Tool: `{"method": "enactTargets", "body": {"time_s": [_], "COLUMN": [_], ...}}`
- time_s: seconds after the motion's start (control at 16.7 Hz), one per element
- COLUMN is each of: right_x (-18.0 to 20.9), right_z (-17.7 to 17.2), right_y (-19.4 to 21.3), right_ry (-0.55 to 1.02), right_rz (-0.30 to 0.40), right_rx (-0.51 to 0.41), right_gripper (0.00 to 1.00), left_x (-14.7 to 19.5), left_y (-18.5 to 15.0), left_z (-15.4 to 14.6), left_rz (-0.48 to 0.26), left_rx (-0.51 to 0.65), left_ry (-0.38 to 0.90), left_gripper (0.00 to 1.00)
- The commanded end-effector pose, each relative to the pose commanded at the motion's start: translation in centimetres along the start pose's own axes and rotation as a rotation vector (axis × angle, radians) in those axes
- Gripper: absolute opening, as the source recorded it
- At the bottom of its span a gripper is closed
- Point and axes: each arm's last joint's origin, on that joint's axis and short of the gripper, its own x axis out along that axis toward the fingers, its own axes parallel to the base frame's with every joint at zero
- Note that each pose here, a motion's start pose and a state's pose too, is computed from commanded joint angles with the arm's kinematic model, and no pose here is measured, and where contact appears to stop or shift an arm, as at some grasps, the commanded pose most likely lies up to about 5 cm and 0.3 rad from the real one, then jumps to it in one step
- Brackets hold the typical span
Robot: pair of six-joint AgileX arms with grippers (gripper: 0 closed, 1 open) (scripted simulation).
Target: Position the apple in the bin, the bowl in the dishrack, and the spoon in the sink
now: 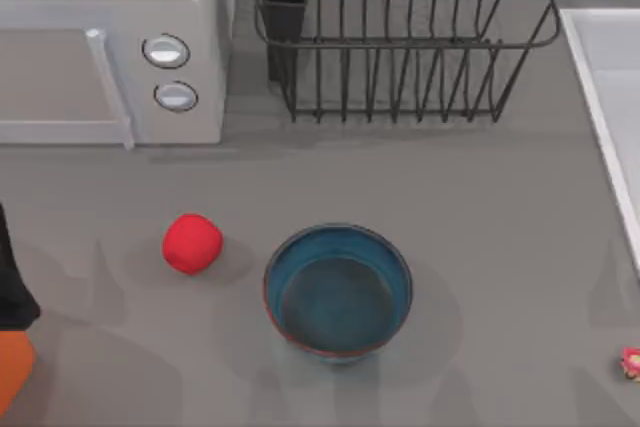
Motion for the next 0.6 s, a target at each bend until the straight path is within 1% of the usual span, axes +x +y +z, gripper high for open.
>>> {"method": "enactTargets", "body": {"time_s": [0.18,0.3,0.42,0.6], "right_x": [0.0,0.0,0.0,0.0], "right_z": [0.0,0.0,0.0,0.0], "right_y": [0.0,0.0,0.0,0.0], "right_ry": [0.000,0.000,0.000,0.000], "right_rz": [0.000,0.000,0.000,0.000], "right_rx": [0.000,0.000,0.000,0.000], "right_gripper": [1.00,1.00,1.00,1.00], "left_x": [0.0,0.1,0.4,1.7], "left_y": [0.0,-0.2,-0.4,-1.0], "left_z": [0.2,0.9,2.1,4.3], "left_rz": [-0.003,-0.017,-0.040,-0.083], "left_rx": [0.000,0.003,0.010,0.027], "left_ry": [0.007,0.045,0.116,0.288], "left_gripper": [1.00,1.00,1.00,1.00]}}
